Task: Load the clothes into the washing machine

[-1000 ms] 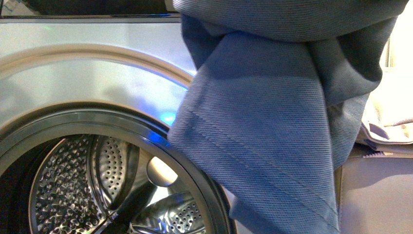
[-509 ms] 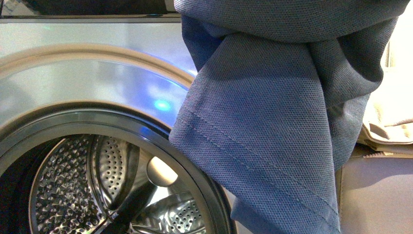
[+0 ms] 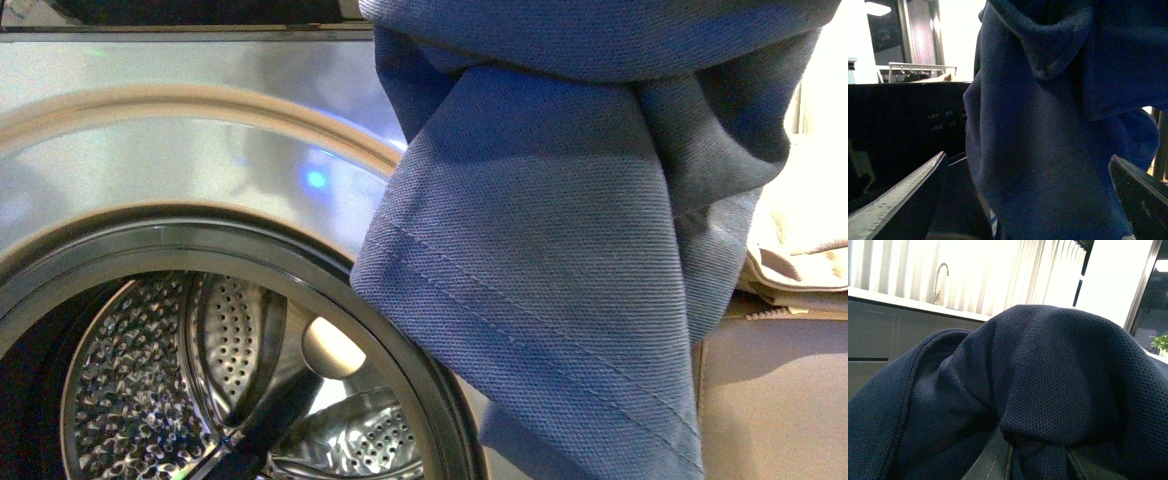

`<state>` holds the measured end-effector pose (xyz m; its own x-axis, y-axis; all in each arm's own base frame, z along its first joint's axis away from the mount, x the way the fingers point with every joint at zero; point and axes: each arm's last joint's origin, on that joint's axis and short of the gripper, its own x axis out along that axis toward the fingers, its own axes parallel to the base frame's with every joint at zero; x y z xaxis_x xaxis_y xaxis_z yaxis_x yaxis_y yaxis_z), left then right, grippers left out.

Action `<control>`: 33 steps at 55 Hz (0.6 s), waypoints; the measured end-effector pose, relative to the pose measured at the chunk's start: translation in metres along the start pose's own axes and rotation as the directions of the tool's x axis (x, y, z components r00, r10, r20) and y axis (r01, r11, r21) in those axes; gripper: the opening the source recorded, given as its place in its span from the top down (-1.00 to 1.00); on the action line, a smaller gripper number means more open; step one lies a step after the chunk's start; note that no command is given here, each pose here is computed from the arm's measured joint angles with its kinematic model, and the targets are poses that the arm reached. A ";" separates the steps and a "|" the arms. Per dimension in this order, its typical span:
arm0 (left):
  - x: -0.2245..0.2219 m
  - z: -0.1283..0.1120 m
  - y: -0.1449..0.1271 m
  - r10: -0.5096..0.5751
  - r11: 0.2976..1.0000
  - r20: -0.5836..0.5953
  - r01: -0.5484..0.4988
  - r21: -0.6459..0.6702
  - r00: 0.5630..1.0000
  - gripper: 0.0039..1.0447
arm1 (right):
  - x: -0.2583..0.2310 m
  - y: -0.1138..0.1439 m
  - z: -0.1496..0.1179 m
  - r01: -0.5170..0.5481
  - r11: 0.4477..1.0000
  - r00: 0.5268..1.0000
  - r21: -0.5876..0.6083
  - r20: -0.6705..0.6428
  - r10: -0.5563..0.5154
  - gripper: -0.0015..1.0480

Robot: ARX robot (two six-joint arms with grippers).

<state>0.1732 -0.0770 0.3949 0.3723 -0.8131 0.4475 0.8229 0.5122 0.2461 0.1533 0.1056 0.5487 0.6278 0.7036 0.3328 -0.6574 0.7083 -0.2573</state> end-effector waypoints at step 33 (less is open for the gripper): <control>0.055 0.001 -0.036 -0.085 0.995 0.051 0.087 -0.050 0.995 -0.88 | 0.000 0.000 0.000 0.000 1.000 1.000 -0.001 0.000 0.000 0.74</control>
<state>0.1644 -0.1402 0.4114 0.2788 -0.8386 0.4681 0.8725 0.4248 0.2414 0.1532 0.1055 0.5488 0.6280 0.7033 0.3332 -0.6567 0.7086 -0.2579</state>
